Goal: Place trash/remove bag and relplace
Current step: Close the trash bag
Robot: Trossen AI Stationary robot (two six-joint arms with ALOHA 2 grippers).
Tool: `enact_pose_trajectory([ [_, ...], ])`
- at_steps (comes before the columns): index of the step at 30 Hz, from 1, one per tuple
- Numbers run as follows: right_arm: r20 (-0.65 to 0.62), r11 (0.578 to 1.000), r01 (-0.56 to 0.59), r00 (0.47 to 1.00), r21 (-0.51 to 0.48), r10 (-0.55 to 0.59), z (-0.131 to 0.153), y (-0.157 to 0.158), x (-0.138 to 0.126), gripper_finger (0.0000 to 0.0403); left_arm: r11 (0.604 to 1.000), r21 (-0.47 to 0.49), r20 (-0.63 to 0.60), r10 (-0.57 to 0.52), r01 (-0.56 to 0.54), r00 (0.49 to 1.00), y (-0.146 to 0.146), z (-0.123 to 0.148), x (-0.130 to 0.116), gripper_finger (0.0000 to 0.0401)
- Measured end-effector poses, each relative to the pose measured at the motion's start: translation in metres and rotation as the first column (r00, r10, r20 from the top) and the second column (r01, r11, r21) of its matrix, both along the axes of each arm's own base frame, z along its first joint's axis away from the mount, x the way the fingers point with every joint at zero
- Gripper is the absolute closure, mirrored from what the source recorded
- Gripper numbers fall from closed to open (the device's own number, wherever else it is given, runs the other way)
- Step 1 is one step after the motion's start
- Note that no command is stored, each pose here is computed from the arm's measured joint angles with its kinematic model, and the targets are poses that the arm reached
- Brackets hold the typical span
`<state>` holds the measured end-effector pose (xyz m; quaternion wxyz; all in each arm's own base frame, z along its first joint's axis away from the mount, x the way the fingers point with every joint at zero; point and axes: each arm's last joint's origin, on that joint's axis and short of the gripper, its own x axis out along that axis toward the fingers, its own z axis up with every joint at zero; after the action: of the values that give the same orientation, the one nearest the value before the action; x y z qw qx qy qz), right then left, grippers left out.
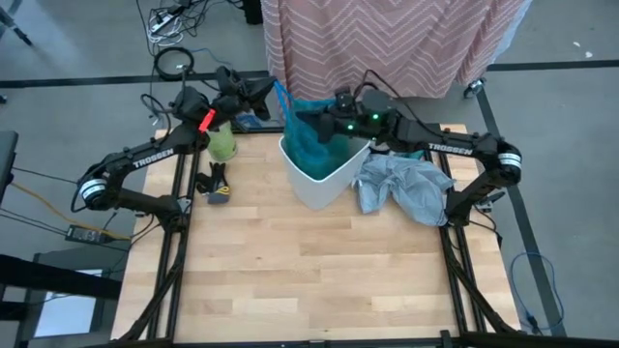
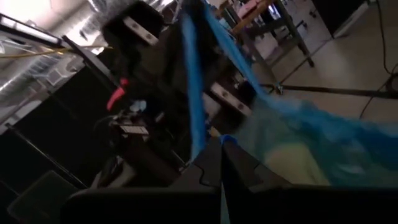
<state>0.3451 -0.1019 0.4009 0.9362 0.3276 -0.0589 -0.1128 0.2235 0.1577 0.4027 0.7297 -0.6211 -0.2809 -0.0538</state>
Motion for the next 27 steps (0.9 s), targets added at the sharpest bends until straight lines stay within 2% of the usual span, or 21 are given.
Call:
enact_pose_trajectory([
  [20,-0.009,0.998,0.057,0.998,-0.016,-0.057,-0.002,-0.014,-0.002,0.0403,0.999,-0.018,-0.024,-0.049,0.049,0.999,-0.014,-0.003,0.011,0.0399],
  [27,-0.008,0.998,0.058,0.998,-0.017,-0.058,-0.002,-0.015,-0.002,0.0403,0.999,-0.032,-0.040,-0.003,0.002,0.999,-0.011,-0.007,0.015,0.0399],
])
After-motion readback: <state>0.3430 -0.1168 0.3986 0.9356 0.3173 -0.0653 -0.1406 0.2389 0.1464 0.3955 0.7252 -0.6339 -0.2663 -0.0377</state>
